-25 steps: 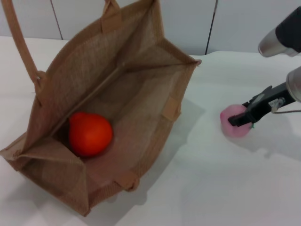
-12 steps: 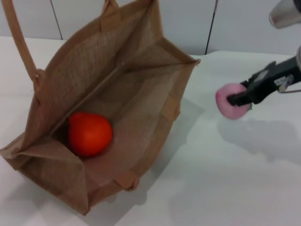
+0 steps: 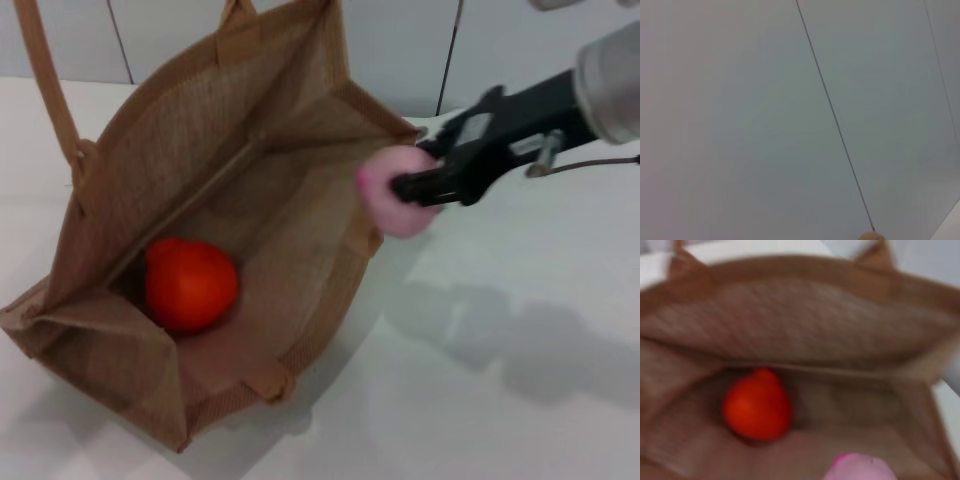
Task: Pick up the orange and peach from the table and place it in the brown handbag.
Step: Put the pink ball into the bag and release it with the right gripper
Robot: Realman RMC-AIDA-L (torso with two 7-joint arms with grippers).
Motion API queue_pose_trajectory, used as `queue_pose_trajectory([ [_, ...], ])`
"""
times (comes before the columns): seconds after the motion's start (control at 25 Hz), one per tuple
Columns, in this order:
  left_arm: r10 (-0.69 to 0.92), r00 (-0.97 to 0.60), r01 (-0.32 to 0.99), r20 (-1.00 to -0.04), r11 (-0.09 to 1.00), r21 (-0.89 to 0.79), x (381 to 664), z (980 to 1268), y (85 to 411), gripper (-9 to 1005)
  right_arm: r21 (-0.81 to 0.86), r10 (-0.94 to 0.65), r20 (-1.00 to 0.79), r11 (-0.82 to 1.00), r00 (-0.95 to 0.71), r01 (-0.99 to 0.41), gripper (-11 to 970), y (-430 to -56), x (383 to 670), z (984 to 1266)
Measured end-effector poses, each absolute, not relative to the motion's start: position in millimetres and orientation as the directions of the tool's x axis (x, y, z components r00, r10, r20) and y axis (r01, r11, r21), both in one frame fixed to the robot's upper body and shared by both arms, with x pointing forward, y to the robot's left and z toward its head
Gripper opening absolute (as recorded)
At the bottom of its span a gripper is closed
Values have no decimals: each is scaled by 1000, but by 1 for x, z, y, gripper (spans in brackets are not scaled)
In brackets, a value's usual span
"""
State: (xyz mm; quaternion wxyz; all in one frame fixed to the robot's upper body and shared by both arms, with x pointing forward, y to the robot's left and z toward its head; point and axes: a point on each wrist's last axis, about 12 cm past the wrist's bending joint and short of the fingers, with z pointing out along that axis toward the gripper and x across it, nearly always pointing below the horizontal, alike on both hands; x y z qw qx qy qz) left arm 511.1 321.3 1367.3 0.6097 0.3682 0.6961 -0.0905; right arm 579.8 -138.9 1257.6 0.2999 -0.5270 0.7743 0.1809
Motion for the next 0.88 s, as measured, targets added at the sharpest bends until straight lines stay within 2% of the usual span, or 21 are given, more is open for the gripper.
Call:
queue_pose_trajectory([
  [0.16, 414, 15, 637, -910, 698, 328, 515, 1368, 316, 108, -42, -702, -686, 305, -194, -952, 419, -116, 572, 1263],
  [0.4, 422, 35, 660, -906, 671, 338, 521, 1370, 303, 109, -67, -685, -715, 267, -140, -961, 373, -82, 582, 1255],
  [0.48, 427, 42, 674, -903, 655, 341, 523, 1370, 297, 109, -66, -687, -713, 267, -142, -961, 347, -79, 585, 1252],
  [0.76, 437, 59, 722, -898, 602, 340, 524, 1370, 278, 108, -90, -661, -736, 311, -147, -946, 334, -80, 611, 1228],
  [0.88, 435, 63, 726, -898, 597, 340, 524, 1371, 277, 108, -87, -637, -760, 292, -126, -952, 335, -79, 614, 1224],
])
